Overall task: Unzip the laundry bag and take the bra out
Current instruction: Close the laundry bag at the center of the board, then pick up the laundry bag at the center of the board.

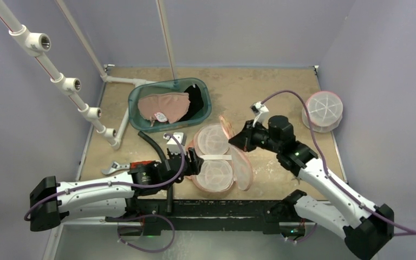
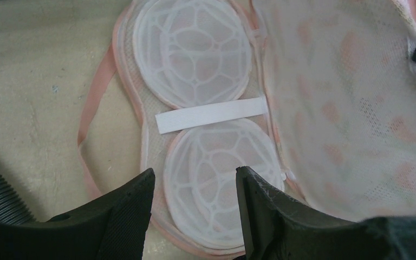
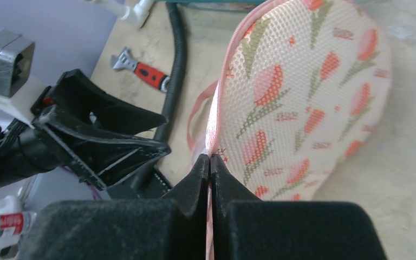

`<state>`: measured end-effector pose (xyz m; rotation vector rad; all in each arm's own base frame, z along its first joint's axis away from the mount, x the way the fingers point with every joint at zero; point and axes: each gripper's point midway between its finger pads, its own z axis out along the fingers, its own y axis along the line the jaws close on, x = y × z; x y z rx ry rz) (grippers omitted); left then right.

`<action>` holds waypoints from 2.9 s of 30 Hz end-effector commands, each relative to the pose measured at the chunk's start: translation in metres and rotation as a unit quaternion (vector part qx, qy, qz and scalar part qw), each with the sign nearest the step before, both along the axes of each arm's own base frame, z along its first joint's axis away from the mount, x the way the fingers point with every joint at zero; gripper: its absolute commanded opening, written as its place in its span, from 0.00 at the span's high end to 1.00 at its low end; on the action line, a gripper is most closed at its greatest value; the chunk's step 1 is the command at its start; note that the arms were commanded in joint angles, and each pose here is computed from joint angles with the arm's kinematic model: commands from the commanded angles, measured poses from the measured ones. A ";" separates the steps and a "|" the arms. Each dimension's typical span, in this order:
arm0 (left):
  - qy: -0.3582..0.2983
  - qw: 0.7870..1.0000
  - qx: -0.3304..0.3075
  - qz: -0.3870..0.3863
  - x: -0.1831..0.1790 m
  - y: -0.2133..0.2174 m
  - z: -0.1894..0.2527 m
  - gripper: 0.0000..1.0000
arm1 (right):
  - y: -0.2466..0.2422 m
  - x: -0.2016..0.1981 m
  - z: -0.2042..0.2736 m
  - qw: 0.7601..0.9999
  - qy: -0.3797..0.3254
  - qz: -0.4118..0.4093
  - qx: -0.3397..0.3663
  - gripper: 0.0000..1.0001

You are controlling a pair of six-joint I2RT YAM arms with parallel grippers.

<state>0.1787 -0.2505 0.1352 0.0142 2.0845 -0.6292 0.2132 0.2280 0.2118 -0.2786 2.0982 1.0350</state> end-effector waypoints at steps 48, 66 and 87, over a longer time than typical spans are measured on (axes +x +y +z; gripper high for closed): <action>0.056 0.997 -0.019 0.059 0.005 0.001 -0.087 0.46 | -0.003 -0.010 -0.154 0.985 0.123 -0.118 0.039 0.12; 0.086 0.993 -0.007 0.080 -0.005 0.023 -0.122 0.49 | 0.029 -0.013 -0.176 0.984 0.160 -0.046 0.060 0.41; 0.049 0.993 -0.031 0.101 -0.007 0.058 -0.048 0.47 | -0.048 0.052 -0.033 0.973 -0.008 -0.230 -0.011 1.00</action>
